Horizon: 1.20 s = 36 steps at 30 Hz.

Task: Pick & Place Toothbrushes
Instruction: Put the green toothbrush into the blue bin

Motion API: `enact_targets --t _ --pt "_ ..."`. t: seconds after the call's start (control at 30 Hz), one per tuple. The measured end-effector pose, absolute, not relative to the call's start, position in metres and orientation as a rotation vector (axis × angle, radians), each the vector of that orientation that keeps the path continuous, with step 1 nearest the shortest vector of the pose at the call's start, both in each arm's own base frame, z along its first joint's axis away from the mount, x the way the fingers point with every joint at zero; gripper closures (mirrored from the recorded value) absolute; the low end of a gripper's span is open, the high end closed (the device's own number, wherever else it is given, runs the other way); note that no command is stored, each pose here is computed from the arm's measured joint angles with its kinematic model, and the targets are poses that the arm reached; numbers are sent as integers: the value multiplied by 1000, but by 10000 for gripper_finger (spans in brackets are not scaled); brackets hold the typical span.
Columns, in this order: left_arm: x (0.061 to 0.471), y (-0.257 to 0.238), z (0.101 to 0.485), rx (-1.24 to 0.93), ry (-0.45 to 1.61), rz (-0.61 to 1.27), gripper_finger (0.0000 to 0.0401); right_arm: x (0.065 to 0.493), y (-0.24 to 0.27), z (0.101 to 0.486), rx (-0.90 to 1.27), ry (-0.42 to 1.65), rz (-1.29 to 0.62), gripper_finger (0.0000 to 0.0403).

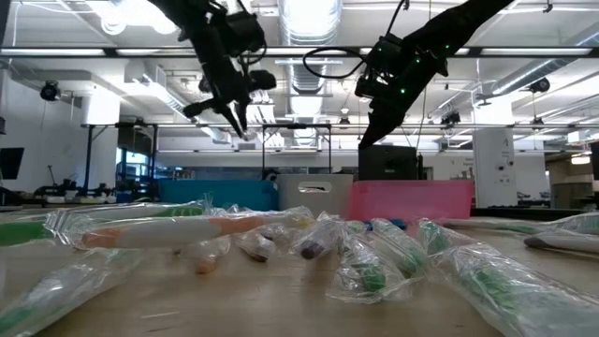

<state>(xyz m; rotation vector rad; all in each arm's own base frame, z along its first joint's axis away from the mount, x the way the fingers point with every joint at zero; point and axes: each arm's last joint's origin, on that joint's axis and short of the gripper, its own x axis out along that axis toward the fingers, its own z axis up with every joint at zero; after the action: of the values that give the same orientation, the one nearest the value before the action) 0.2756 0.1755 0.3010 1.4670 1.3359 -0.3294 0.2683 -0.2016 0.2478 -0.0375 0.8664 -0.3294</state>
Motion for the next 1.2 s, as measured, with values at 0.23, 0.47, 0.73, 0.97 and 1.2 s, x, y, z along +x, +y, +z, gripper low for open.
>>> enact_targets --t 0.23,0.47,0.73,0.97,1.2 --pt "291 184 272 1453 1372 -454 379 268 -201 247 -38 867 -328 394" --pt "307 184 244 1433 1379 -560 380 267 -200 244 -34 878 -324 394" --pt "327 174 221 1464 1350 -630 380 266 -199 238 -50 891 -311 394" --pt "337 174 203 1477 1368 -666 380 265 -199 235 -60 889 -307 394" --pt "340 174 195 1509 1411 -683 377 265 -199 234 -79 886 -300 394"
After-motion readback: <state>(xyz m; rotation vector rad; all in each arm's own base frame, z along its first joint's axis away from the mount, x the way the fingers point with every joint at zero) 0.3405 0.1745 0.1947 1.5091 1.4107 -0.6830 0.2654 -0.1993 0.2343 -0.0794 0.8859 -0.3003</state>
